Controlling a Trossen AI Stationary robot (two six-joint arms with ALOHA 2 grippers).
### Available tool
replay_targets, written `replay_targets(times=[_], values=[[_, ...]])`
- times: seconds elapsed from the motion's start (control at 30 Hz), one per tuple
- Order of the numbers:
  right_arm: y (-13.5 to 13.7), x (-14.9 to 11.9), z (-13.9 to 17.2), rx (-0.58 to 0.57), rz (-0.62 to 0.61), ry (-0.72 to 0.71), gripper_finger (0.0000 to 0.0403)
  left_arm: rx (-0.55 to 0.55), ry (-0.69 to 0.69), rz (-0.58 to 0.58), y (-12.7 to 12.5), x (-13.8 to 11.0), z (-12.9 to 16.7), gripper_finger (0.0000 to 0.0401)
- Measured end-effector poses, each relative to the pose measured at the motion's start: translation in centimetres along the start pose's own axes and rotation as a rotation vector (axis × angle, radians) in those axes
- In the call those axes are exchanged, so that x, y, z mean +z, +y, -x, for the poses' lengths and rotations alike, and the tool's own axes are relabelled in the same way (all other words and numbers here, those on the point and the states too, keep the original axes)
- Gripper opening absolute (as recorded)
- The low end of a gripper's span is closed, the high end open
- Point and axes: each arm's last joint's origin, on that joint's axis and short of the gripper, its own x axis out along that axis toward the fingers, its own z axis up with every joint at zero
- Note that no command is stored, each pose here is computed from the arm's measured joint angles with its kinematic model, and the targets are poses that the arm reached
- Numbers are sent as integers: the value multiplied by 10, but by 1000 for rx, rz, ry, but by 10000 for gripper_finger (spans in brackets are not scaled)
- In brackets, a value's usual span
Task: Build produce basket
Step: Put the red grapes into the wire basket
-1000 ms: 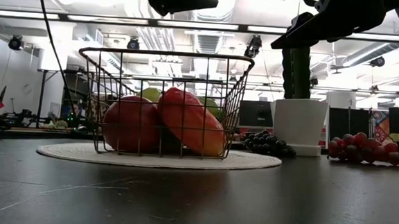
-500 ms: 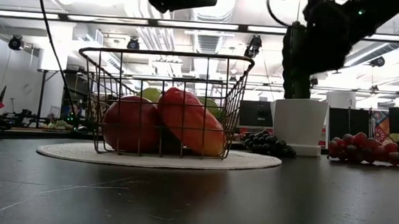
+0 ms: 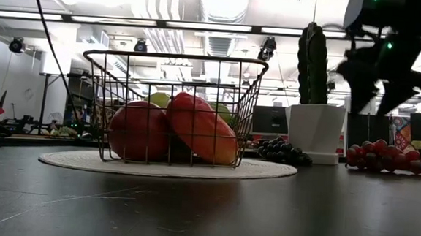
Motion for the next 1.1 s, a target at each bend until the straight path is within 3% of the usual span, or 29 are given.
replay_targets(times=[0.33,0.57,0.7,0.87,1.1], values=[[18,-5,-40,-219,81,137,329,35,-25,19,14,-2,27,338],[28,-13,-60,-283,134,237,316,35,-29,28,16,-15,40,338],[31,-16,-67,-302,146,262,259,41,-51,59,20,-14,46,338],[32,-17,-69,-298,148,260,154,38,-43,83,20,-15,46,338],[34,-20,-51,-203,195,225,33,22,13,63,18,-21,47,338]])
